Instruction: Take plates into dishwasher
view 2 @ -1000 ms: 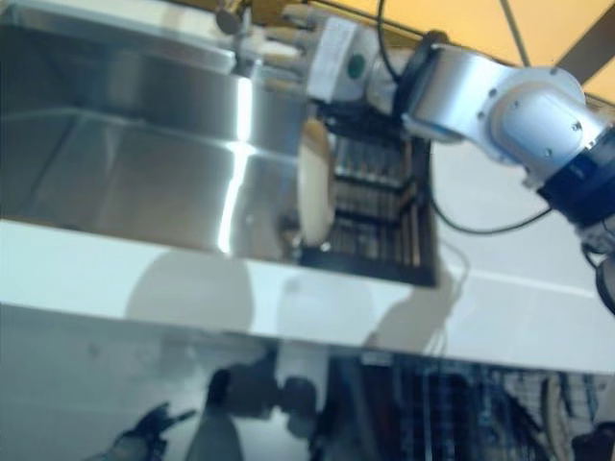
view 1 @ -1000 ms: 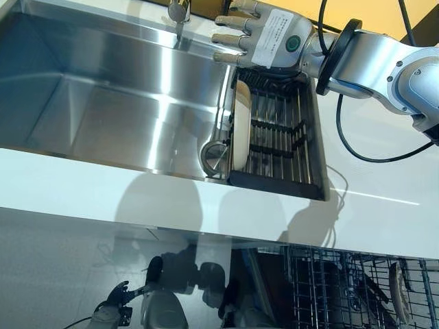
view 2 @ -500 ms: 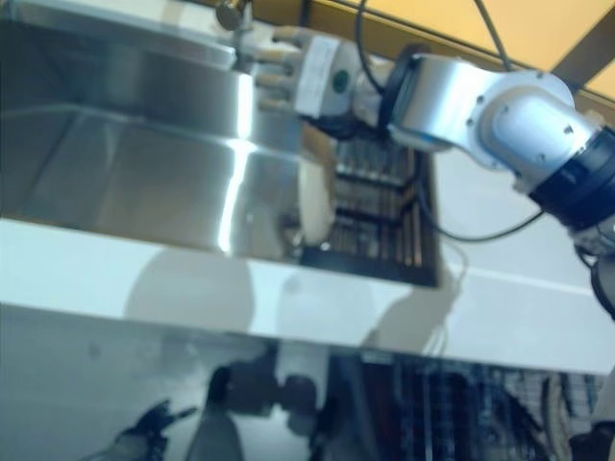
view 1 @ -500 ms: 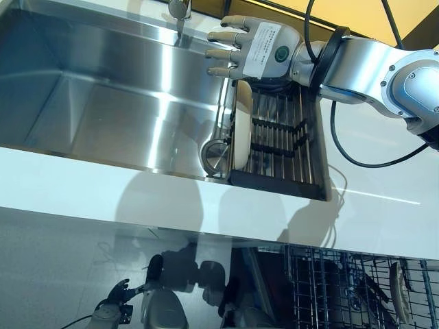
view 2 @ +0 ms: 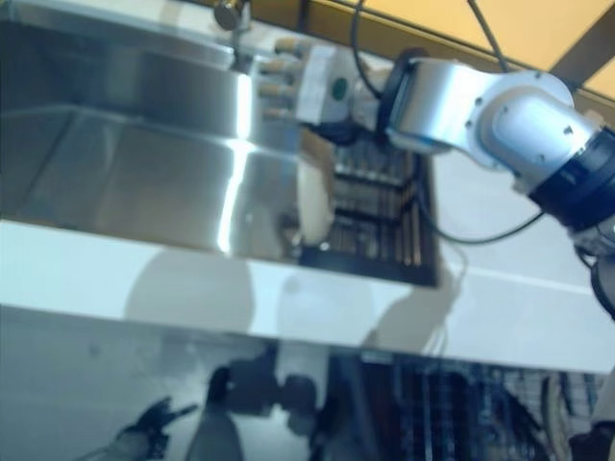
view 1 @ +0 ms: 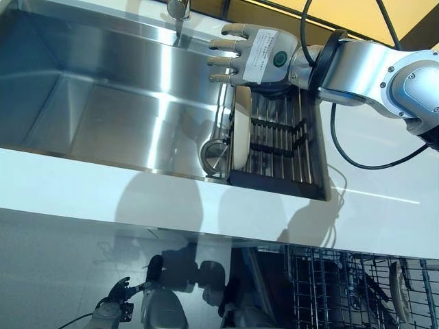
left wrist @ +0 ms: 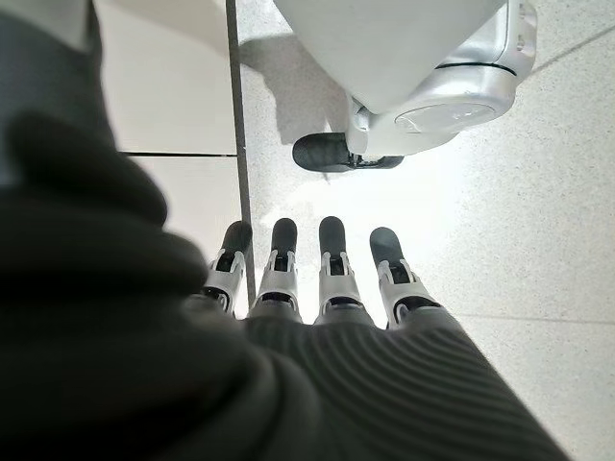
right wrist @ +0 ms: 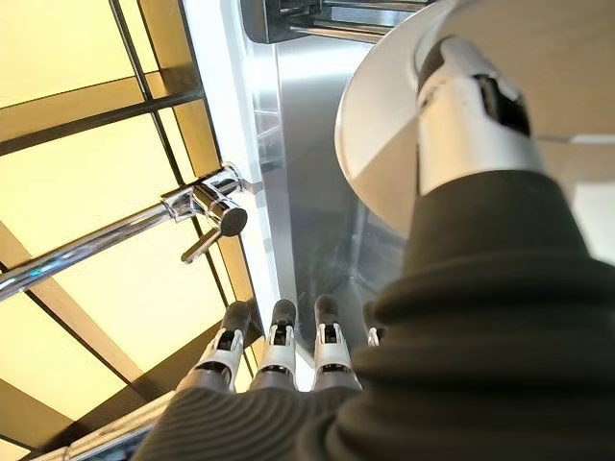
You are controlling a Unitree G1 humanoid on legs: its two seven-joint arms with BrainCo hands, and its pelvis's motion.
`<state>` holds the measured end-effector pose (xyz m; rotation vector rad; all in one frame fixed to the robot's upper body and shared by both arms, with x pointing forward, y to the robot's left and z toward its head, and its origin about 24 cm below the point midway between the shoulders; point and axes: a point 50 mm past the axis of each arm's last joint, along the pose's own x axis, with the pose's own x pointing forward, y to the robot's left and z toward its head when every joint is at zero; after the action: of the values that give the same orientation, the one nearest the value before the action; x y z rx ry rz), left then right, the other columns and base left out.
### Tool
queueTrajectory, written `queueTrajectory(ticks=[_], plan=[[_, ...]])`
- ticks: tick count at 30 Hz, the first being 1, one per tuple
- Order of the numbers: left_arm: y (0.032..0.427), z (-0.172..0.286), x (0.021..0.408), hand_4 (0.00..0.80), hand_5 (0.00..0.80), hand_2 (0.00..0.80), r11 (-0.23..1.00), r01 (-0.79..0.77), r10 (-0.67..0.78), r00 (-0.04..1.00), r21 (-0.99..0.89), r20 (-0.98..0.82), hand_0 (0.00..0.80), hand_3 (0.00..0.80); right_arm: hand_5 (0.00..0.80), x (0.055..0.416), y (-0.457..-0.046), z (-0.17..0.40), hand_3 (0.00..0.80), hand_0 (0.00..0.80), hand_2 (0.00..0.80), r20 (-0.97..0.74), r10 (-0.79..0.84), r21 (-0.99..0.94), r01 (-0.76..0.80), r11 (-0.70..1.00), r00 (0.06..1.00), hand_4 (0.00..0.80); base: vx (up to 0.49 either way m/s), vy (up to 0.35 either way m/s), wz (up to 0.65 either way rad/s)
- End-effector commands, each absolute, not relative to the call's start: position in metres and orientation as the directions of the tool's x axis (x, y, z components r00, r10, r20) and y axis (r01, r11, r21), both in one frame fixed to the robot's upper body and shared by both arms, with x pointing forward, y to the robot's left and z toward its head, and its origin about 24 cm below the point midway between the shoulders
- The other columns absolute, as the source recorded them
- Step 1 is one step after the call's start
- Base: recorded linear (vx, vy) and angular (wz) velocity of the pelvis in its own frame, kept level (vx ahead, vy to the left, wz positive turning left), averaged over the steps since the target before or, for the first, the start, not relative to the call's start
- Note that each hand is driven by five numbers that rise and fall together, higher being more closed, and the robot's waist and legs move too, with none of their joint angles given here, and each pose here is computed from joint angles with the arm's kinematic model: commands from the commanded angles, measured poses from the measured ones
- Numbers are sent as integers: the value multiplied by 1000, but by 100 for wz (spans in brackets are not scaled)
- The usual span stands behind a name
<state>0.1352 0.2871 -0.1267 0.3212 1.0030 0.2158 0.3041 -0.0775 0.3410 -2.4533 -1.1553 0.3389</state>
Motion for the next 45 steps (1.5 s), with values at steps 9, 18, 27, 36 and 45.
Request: queueTrajectory(ticks=[9,18,27,36,45], plan=[[289,-121,149,0,0,0,931,-69,335,554,358,-762,0,0,0,293,-75,355,0,0,0,-40,781,-469,679,-565,623,0,0,0,0],[290,-121,147,0,0,0,931,-84,339,555,354,-760,0,0,0,294,-73,347,0,0,0,-75,777,-470,665,-581,625,0,0,0,0],[290,-121,147,0,0,0,932,-91,340,559,351,-757,0,0,0,297,-77,337,0,0,0,-128,746,-484,615,-622,653,0,0,0,0],[289,-121,148,0,0,0,933,-101,339,563,344,-754,0,0,94,304,-84,322,94,94,94,-189,705,-479,563,-674,684,94,0,0,0],[289,-121,148,0,0,0,933,-112,342,566,341,-750,0,0,800,313,-92,311,800,800,800,-231,657,-450,520,-726,717,800,0,0,0]])
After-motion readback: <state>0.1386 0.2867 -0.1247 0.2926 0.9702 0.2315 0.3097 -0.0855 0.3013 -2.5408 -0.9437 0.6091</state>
